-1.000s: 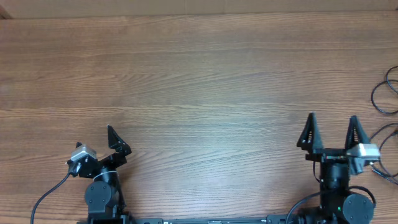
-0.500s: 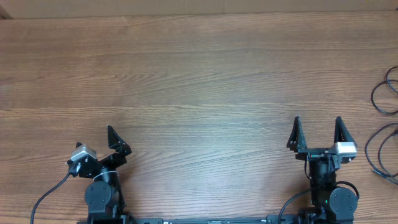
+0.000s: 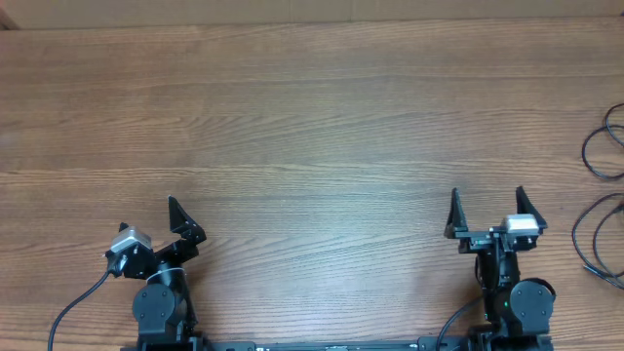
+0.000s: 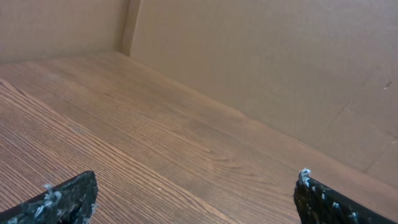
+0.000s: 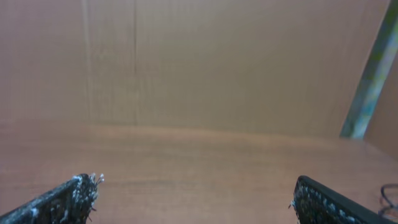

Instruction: Untangle cables

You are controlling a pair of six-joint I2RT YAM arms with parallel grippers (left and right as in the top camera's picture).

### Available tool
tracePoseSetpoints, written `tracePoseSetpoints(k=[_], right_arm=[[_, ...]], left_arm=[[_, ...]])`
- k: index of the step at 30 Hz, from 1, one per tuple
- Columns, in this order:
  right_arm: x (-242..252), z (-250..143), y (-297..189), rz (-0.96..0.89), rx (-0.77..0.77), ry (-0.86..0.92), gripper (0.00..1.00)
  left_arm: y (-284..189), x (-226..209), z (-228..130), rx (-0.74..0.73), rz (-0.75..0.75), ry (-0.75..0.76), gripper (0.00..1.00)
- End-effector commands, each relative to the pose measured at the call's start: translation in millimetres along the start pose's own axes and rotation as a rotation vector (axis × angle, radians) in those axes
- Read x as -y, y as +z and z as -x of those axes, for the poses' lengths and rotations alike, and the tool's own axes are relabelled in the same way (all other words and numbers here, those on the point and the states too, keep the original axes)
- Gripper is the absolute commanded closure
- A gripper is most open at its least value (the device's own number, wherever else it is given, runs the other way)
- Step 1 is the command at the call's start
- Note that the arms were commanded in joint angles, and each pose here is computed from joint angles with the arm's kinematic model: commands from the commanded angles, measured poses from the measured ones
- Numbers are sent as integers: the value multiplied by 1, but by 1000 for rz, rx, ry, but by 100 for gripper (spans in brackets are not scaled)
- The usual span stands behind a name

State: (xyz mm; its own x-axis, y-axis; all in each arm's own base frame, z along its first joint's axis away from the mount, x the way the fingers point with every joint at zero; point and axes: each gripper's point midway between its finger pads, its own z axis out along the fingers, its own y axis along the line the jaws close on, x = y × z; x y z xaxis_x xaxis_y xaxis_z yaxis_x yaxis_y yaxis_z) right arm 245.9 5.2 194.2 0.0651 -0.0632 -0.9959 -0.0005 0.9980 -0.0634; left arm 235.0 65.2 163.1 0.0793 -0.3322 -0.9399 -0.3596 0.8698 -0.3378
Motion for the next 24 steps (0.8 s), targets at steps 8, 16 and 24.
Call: tracePoseSetpoints(k=[8, 16, 24], right_arm=[[-9, -24, -1, 51, -85, 17, 0], [-6, -24, -1, 28, -87, 166, 0], [-6, -24, -1, 27, -86, 127, 0]], left_arm=[[0, 1, 0, 3, -8, 14, 0], [0, 1, 0, 3, -8, 15, 0], [0, 1, 0, 3, -8, 14, 0]])
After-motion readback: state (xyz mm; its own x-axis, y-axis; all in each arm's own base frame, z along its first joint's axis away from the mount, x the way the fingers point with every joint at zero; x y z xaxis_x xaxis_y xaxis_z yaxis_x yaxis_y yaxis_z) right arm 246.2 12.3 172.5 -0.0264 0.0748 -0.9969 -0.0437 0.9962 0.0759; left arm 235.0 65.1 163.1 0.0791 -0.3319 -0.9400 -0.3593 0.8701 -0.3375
